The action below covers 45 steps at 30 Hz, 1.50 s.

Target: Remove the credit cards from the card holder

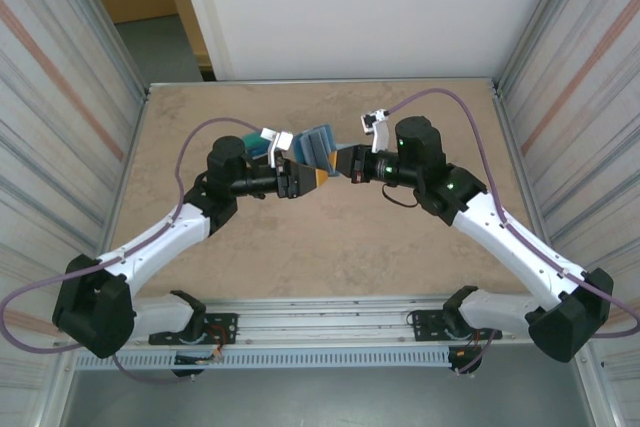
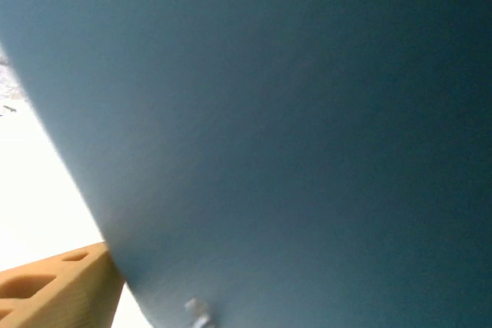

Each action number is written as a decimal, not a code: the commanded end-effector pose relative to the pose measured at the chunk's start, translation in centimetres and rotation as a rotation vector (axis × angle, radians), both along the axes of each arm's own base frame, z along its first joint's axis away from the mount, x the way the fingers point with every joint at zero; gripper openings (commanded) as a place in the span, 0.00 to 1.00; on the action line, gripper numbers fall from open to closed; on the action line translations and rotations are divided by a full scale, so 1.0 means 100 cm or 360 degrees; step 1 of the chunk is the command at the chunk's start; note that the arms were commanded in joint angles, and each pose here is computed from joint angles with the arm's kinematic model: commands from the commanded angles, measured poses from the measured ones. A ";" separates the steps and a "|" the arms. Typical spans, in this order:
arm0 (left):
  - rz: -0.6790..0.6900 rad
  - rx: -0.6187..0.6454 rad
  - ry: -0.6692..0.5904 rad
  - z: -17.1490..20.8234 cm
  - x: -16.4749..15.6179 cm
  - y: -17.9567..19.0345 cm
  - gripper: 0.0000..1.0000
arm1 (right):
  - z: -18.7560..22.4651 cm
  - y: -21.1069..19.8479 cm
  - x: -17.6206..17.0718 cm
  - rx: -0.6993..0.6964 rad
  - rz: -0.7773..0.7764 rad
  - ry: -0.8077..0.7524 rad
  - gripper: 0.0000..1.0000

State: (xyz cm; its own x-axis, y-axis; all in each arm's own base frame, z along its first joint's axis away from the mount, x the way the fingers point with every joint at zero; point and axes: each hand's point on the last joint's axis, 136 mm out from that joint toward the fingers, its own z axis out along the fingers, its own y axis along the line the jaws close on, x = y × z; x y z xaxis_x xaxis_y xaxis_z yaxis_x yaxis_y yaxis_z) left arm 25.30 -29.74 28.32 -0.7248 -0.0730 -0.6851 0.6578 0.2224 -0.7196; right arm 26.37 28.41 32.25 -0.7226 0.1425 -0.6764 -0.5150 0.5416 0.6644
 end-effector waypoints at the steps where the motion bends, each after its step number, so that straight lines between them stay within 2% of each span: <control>1: -0.0060 -0.0084 -0.0125 0.030 -0.009 -0.002 0.90 | 0.015 -0.003 -0.001 -0.0025 -0.0022 -0.0094 0.00; 12: 0.0043 -0.0048 -0.0088 0.024 0.002 0.001 0.96 | 0.014 -0.002 -0.003 -0.0201 -0.0042 -0.0111 0.00; 17: 0.0003 -0.0061 -0.0071 0.024 0.003 -0.003 0.97 | 0.010 0.003 -0.003 -0.0300 -0.0052 -0.0116 0.00; 23: -0.0029 -0.0087 -0.0081 0.028 0.001 -0.005 0.96 | 0.008 0.006 -0.001 -0.0300 -0.0057 -0.0119 0.00; 31: -0.0001 -0.0070 -0.0071 0.024 0.000 -0.001 0.66 | 0.011 0.003 0.000 -0.0247 -0.0076 -0.0122 0.00; 36: 0.0031 -0.0054 -0.0055 0.020 0.001 0.002 0.53 | 0.012 0.000 0.001 -0.0178 -0.0069 -0.0093 0.00; 42: 0.0071 -0.0006 -0.0024 0.012 0.005 0.005 0.33 | 0.010 -0.008 0.002 -0.0179 -0.0107 -0.0086 0.00; 43: 0.0067 -0.0005 -0.0026 0.012 0.005 0.005 0.30 | 0.009 -0.010 0.002 -0.0185 -0.0118 -0.0083 0.01; 45: 0.0064 0.0005 -0.0023 0.011 0.004 0.005 0.26 | 0.008 -0.014 0.003 -0.0191 -0.0140 -0.0082 0.09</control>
State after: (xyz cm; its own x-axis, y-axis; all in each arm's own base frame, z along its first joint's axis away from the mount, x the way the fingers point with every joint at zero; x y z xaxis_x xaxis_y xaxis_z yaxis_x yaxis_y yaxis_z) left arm 26.68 -29.28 27.55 -0.7486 -0.1074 -0.6542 0.6063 0.2882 -0.7412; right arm 26.36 27.87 32.28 -0.6912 0.0745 -0.7188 -0.5083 0.6569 0.5569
